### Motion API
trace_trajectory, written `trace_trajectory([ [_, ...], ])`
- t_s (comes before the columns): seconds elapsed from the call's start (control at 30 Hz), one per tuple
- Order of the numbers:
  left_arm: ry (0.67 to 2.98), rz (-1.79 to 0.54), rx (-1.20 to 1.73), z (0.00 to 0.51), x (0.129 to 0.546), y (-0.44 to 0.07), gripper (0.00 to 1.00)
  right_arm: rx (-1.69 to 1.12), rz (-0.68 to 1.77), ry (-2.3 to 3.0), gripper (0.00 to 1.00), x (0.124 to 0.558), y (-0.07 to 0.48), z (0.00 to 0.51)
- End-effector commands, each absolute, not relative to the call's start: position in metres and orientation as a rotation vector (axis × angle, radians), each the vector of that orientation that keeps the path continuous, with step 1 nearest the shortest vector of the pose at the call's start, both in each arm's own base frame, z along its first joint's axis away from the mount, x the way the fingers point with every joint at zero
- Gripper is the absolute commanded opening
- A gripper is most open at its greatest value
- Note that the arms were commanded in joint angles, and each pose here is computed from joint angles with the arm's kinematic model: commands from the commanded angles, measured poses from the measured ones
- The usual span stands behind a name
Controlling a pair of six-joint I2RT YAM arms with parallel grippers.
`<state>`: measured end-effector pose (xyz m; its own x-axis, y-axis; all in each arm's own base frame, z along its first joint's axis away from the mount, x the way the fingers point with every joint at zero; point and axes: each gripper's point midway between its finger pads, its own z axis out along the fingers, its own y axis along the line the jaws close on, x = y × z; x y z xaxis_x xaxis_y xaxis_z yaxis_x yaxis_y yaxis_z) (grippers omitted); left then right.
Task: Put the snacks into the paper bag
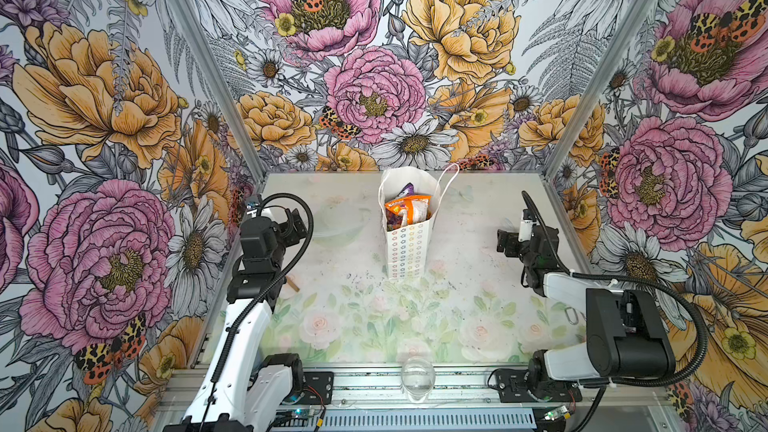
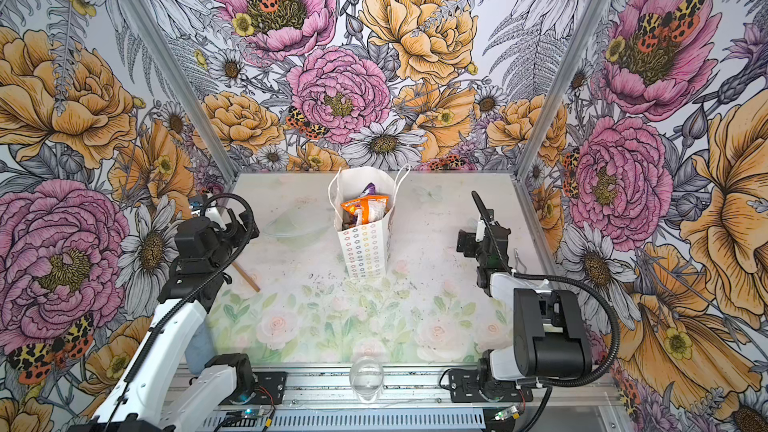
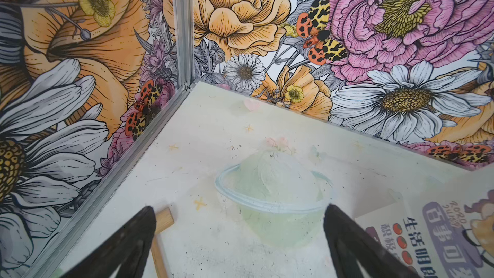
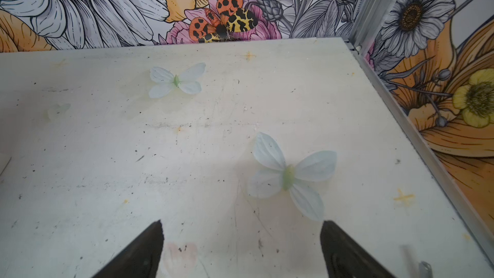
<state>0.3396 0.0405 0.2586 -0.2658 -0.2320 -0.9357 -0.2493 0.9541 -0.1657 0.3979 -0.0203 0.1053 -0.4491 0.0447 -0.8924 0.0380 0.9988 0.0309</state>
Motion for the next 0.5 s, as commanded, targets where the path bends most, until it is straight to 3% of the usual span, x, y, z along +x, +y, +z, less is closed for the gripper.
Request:
trace_trajectory([
  [0.0, 1.791, 0.044, -0.306, 0.265, 0.348, 0.044, 0.99, 0.109, -0.023, 1.94, 0.93, 0.407, -0.029, 0.124],
  [0.47, 1.709, 0.088, -0.264, 0.219, 0.367, 0.054, 0.99, 0.126, -0.101, 1.882, 0.93, 0.406, -0.031, 0.117],
])
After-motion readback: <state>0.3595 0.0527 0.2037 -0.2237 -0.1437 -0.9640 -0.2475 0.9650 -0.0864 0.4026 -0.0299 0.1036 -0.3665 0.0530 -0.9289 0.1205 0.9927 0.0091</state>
